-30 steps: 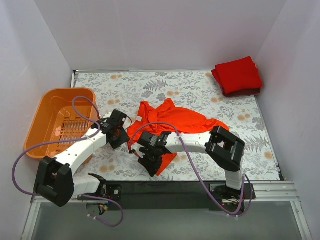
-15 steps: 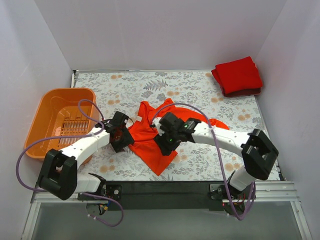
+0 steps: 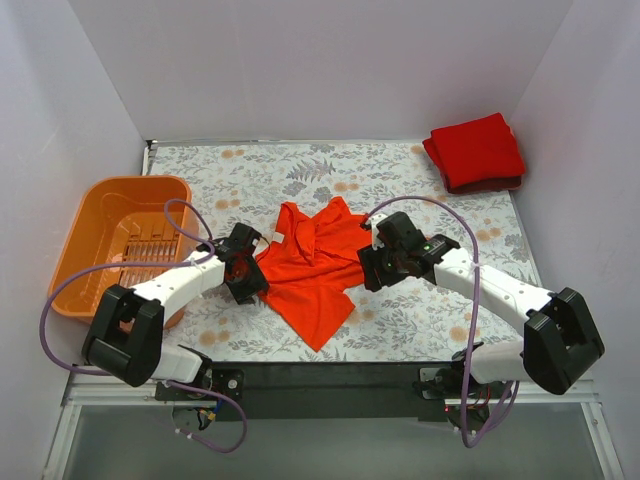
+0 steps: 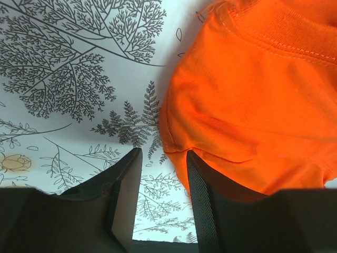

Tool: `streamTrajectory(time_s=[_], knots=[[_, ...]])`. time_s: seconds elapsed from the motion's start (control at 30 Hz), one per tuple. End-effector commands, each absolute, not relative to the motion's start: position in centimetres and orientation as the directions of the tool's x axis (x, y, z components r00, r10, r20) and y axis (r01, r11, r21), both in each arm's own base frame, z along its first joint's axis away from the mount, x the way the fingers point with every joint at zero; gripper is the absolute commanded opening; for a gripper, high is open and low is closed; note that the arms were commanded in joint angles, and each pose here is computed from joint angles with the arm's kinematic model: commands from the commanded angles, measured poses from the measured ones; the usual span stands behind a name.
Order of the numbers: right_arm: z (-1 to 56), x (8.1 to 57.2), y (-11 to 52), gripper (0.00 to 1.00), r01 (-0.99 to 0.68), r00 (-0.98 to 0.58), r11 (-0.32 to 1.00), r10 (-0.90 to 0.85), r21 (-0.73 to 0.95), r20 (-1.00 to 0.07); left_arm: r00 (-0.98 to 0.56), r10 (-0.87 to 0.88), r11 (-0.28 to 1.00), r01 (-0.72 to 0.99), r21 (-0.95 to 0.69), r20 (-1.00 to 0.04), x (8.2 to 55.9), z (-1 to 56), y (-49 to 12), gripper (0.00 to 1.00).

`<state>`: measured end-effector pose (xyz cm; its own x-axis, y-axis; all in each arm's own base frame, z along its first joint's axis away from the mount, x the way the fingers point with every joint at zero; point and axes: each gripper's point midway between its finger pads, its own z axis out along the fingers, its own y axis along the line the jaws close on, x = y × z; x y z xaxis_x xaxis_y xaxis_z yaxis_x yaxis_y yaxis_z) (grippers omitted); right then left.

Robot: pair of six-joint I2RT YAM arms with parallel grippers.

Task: Fold and stack the t-shirts
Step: Flatten the tshirt out

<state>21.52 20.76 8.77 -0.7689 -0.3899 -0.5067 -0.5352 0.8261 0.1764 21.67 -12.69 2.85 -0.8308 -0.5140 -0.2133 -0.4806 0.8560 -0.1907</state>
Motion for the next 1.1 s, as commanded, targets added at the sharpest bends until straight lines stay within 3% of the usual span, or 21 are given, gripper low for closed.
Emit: streamTrajectory(time_s=[0.0, 0.73, 0.87, 1.0, 1.07], knots=[[9.0, 22.1, 21.0, 0.64, -0.530, -0.763, 0.823, -0.359, 0.204, -0.537, -0.831, -0.511, 0.856, -0.468, -0.221, -0.220, 22.1, 3.4, -13.3, 0.39], [8.2, 22.3, 20.0, 0.63, -0.524, -0.768, 0.822, -0.341, 0.224, -0.543, -0.840, -0.502, 0.865, -0.486, -0.125, -0.206, 21.8, 1.2, -12.8, 0.38], [8.0, 22.3, 20.0, 0.63, -0.522, -0.771, 0.821, -0.339, 0.229, -0.540, -0.845, -0.499, 0.867, -0.486, -0.112, -0.192, 21.3, 0.8, -12.7, 0.28], [7.9, 22.7, 19.4, 0.63, -0.503, -0.774, 0.836, -0.324, 0.219, -0.543, -0.842, -0.501, 0.865, -0.490, -0.103, -0.198, 21.1, 0.9, -12.4, 0.06], [8.0, 23.0, 18.8, 0.63, -0.480, -0.779, 0.852, -0.304, 0.210, -0.548, -0.839, -0.498, 0.867, -0.487, -0.106, -0.218, 21.3, 1.5, -12.2, 0.00]])
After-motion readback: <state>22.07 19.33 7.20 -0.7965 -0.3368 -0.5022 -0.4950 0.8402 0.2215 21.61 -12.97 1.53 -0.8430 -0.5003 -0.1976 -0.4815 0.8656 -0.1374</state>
